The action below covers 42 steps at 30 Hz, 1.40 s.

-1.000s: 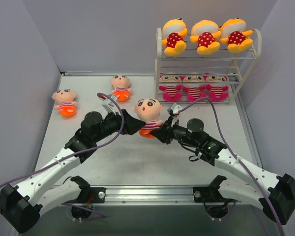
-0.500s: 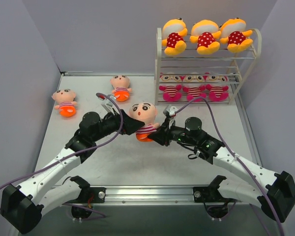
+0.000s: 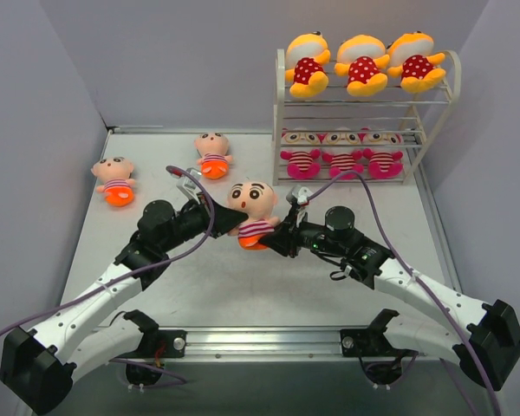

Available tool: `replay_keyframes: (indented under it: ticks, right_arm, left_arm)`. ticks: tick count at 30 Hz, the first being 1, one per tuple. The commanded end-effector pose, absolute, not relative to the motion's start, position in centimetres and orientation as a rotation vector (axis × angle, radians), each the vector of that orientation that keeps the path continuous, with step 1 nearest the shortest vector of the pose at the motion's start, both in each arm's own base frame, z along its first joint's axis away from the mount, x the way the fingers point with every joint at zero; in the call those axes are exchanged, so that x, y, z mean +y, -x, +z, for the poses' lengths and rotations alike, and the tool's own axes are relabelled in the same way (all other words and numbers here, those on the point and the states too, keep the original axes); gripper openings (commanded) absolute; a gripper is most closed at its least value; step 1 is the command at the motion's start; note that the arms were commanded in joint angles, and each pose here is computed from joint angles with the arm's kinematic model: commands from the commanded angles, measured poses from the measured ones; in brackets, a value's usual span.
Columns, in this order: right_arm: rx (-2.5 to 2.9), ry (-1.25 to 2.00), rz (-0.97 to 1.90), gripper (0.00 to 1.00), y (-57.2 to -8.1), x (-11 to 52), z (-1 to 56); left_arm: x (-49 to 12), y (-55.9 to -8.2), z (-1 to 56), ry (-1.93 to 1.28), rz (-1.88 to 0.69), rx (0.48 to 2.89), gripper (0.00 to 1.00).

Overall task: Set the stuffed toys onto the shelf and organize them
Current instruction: Pass the stuffed toy from the right arm to the left, then pass the stuffed toy from the left arm to the right

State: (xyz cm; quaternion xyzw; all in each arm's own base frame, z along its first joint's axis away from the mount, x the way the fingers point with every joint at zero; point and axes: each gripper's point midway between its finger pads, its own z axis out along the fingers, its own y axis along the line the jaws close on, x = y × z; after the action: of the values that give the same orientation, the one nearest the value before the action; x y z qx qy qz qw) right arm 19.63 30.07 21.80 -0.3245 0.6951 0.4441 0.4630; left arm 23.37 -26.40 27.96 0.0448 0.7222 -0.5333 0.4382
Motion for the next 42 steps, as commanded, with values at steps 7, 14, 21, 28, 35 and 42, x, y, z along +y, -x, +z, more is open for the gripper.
replay_keyframes:
  ticks: [7,14,21,28,35,42]
  right_arm:
    - [1.69,0.694,0.997,0.57,-21.4,29.1,24.4]
    - [1.715,0.598,0.784,0.76,-21.3,27.8,25.4]
    - [1.716,0.486,0.649,0.78,-20.8,27.4,26.0]
    - [1.725,0.445,0.61,0.79,-20.6,28.6,26.0]
    - [1.772,0.332,0.557,0.78,-21.8,29.3,24.6]
    - [1.793,0.28,0.533,0.74,-22.4,29.7,23.9]
  left_arm:
    - [-25.6,-24.6,30.6,-0.062,-1.299,1.67,0.02]
    - [-24.7,-26.2,30.3,0.072,-1.206,1.697,0.03]
    - [-25.1,-26.9,30.7,0.13,-1.158,1.691,0.02]
    - [-26.5,-26.7,30.9,0.122,-1.129,1.709,0.02]
    - [-27.9,-26.0,31.3,0.111,-1.12,1.713,0.02]
    - [-29.2,-25.2,31.5,0.079,-1.137,1.713,0.03]
